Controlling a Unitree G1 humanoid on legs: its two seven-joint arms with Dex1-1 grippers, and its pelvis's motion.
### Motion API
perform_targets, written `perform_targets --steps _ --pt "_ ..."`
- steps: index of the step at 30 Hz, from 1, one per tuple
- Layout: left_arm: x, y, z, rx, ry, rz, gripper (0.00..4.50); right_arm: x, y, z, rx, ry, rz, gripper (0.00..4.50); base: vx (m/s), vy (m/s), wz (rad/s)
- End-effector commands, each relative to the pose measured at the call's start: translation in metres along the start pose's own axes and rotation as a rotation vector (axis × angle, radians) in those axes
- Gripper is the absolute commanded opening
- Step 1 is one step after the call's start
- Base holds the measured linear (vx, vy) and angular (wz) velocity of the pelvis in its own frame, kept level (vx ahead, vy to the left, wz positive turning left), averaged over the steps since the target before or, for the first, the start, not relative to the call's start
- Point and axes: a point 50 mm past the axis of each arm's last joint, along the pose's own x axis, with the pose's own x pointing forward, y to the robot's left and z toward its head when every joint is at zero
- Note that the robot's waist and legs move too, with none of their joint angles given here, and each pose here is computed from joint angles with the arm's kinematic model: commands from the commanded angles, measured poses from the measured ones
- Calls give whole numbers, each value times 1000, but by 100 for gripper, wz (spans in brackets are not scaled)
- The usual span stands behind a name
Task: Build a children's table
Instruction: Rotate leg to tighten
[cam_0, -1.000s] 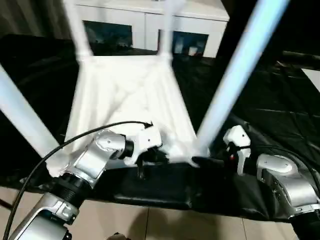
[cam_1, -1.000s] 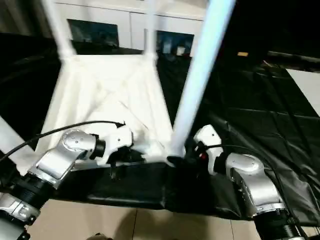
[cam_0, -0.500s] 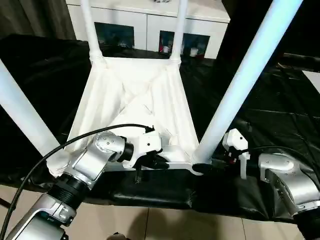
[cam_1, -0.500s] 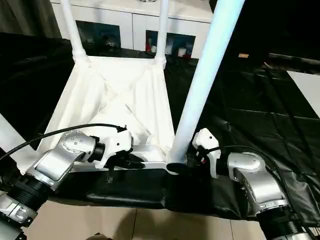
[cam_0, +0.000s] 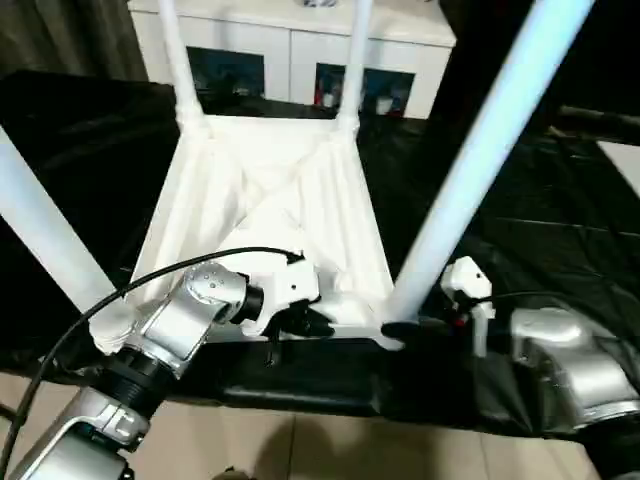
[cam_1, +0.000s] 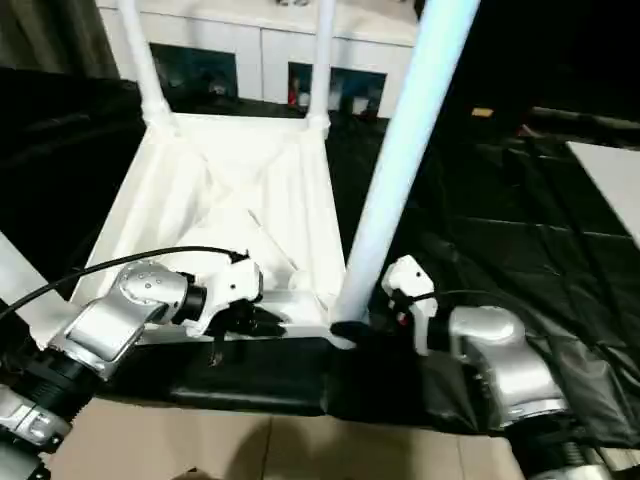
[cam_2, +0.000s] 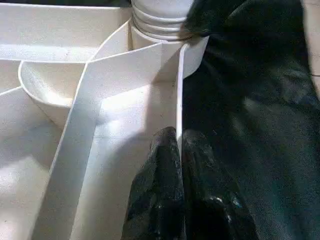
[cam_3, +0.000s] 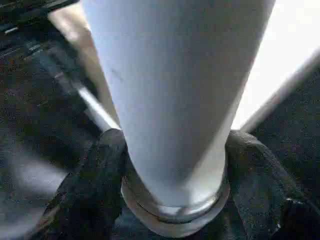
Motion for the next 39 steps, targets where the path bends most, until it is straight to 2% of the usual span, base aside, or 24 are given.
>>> perform_targets --steps 1,2,3,5,6,8,11,14,16,18,22,27,29,30,31,32,34,39 --pt "17 2 -1 -81 12 75 0 12 -6 -18 89 52 -208 265 0 0 0" --pt "23 5 2 -107 1 120 0 20 -8 -18 131 32 -296 265 -60 7 -4" --pt "23 5 2 -107 1 120 0 20 -8 -18 131 32 -296 264 -68 15 -10" --pt "40 12 13 -203 -23 243 0 41 -11 -13 241 -23 -509 264 -67 19 -12" --pt "45 14 17 -229 -29 288 0 47 -11 -11 285 -41 -559 264 -62 21 -10" --pt "63 17 27 -272 -36 402 0 71 -4 -6 370 -49 -684 264 -57 25 -10" --pt "82 12 38 -264 -48 443 0 100 12 0 383 -22 -673 264 0 0 0" --pt "85 11 40 -255 -46 438 0 106 17 3 378 -31 -629 264 0 0 0" --pt "84 11 42 -214 -41 434 0 111 20 12 372 -81 -568 334 0 0 0" --pt "79 16 40 -157 -27 442 0 108 16 23 313 -134 -565 336 0 0 0" --pt "72 20 35 -121 -16 435 0 98 8 27 243 -154 -581 383 0 0 0" --pt "54 21 27 -57 -6 380 0 70 -3 26 113 -110 -520 417 0 0 0" --pt "47 19 22 -53 -6 329 0 55 -5 25 62 -98 -437 417 0 0 0" --pt "42 14 20 -2 -15 256 0 42 -7 23 32 -82 -370 417 0 0 0" --pt "42 14 20 -2 -15 256 0 42 -7 23 32 -82 -370 417 0 0 0" --pt "38 11 17 16 -11 213 0 34 -8 23 8 -77 -319 417 0 0 0" --pt "27 -4 8 56 -18 24 0 11 -6 20 -61 -43 -149 417 0 0 0" --pt "18 -15 2 90 2 -108 0 -2 -1 16 -83 -2 -34 417 67 -16 6"
